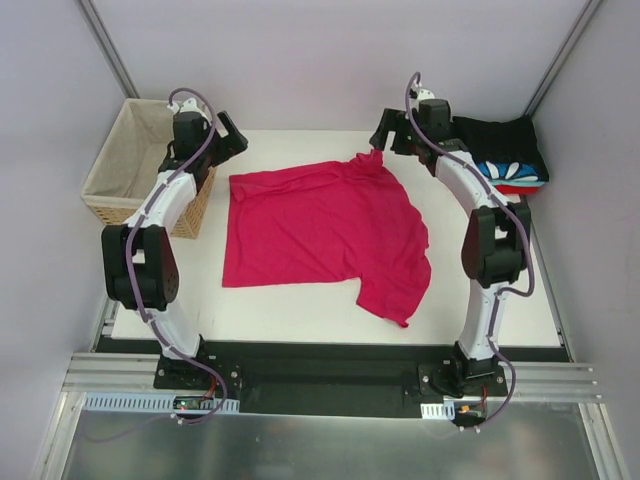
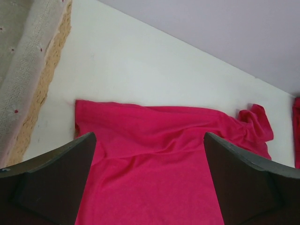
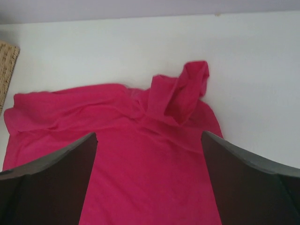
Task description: Fold and stack the t-shirts
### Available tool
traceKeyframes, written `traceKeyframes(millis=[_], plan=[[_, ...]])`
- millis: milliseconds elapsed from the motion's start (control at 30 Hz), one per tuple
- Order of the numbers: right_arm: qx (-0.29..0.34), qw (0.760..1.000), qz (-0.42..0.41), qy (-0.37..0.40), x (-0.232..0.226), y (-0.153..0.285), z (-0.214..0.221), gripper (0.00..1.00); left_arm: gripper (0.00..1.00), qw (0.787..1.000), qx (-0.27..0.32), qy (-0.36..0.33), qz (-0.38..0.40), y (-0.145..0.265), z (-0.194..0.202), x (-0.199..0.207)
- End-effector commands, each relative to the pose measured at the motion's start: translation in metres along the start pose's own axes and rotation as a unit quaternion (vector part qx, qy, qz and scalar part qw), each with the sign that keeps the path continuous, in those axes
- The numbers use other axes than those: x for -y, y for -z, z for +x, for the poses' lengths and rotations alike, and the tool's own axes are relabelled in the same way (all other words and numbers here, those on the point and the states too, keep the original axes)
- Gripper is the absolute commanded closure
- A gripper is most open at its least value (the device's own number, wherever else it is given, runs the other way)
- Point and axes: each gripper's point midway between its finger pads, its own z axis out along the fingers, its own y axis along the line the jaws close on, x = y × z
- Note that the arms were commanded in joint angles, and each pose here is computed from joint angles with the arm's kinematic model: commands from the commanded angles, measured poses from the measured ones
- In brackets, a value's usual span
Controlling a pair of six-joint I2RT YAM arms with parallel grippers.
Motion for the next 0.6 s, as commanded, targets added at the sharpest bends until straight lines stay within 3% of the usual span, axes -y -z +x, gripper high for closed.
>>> traceKeyframes(millis=[0,100,200,233,433,567], plan=[[0.095,0.995,-0.016,0.026,-0.037,0.077,-0.061,0.03,0.01,0.996,0.054,0.009,0.066,0.054,-0.046,0.048],[0.077,0.996,-0.032,0.020,-0.054,0.113,-0.040,0.03,0.01,0.994,0.042,0.046,0.095,0.090,-0.033,0.059],[0.028,0.999,-0.023,0.033,-0.065,0.139,0.012,0.03,0.01,0.989,0.005,0.095,0.111,0.120,0.007,0.060],[0.018,0.999,-0.003,0.033,-0.062,0.145,0.025,0.04,0.01,0.990,-0.028,0.097,0.103,0.123,0.039,0.054],[-0.120,0.987,0.094,0.047,-0.040,0.186,0.148,0.03,0.02,0.987,-0.144,0.061,0.030,0.167,0.136,0.029],[-0.132,0.984,0.112,0.045,-0.029,0.218,0.196,0.03,0.04,0.982,-0.182,0.059,-0.005,0.186,0.181,-0.001]])
